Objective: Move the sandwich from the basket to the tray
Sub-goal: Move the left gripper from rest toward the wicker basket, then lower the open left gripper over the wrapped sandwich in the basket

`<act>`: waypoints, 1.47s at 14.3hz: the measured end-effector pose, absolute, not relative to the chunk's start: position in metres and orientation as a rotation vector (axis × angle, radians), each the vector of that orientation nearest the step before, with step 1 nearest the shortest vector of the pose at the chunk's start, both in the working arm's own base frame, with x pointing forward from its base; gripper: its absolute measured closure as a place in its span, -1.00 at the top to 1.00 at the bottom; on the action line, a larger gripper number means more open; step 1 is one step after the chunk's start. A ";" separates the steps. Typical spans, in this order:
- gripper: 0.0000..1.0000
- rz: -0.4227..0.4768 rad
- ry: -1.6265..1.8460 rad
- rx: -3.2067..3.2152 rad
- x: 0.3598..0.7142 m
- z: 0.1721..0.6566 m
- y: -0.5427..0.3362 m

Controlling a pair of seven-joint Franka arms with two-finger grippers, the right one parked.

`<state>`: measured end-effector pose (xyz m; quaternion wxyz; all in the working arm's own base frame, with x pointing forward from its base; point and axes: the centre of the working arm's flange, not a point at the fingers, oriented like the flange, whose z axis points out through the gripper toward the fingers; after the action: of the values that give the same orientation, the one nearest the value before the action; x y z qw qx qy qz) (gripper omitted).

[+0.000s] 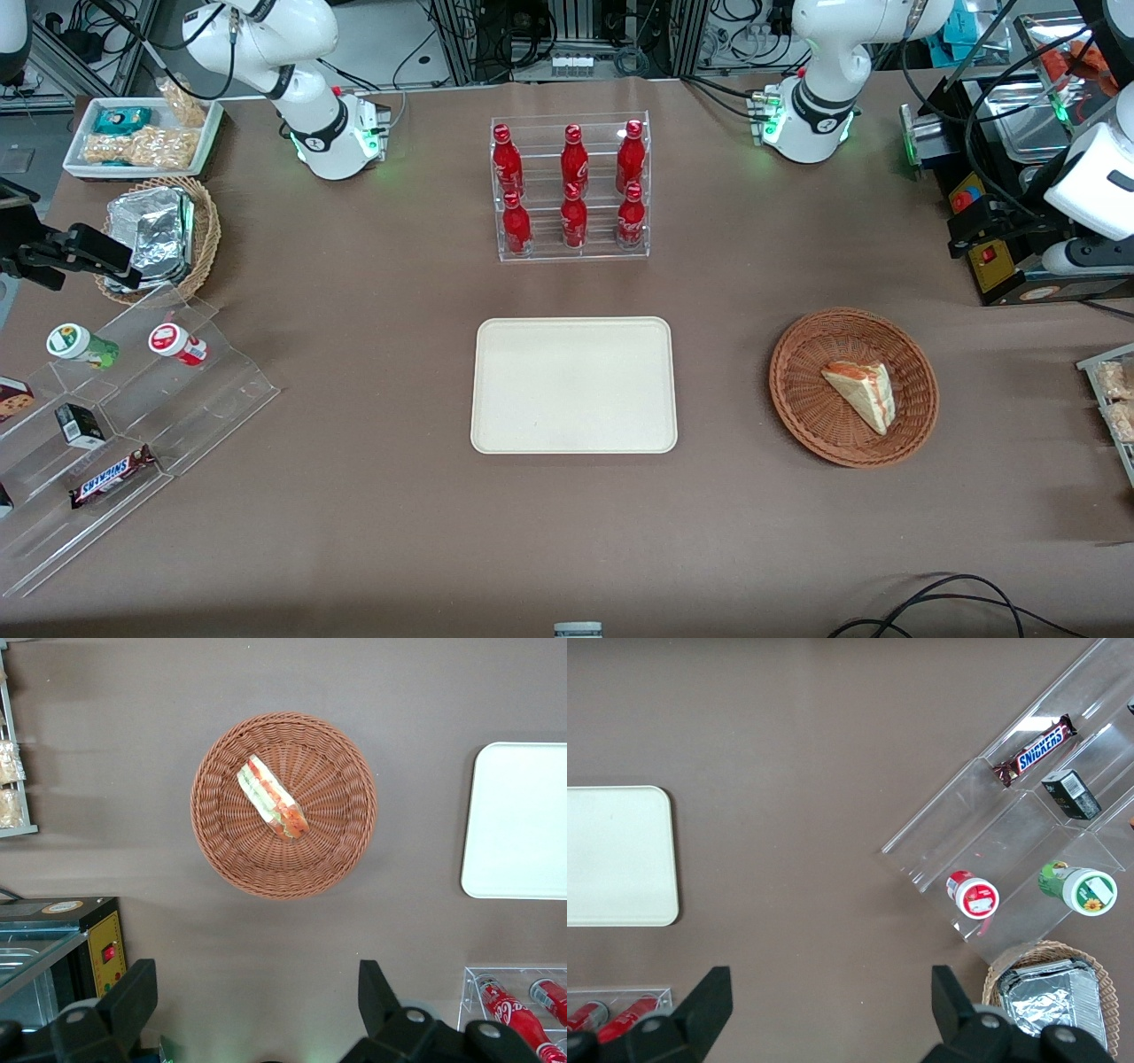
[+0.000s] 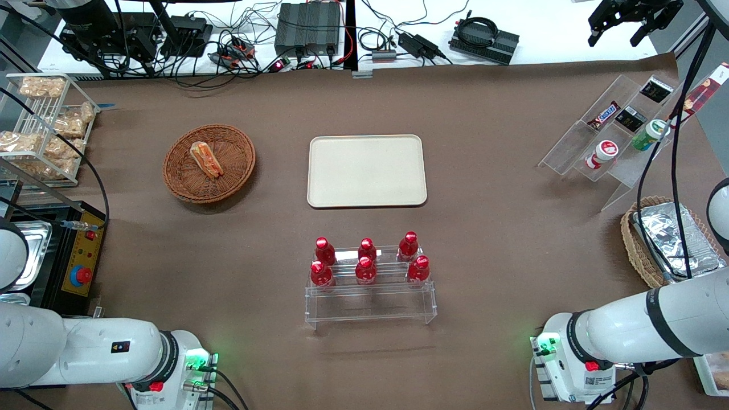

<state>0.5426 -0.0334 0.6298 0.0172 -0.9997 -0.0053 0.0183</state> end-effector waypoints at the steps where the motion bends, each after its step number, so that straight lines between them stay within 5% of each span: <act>1: 1.00 0.057 -0.016 -3.107 0.543 0.630 -0.033; 13: 1.00 0.191 -0.019 -3.121 0.541 0.602 -0.034; 16: 1.00 0.264 -0.023 -3.114 0.545 0.568 -0.032; 21: 1.00 0.213 -0.060 -3.122 0.559 0.461 -0.019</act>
<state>0.5594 -0.0192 0.4611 0.0057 -0.9975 -0.0190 0.0681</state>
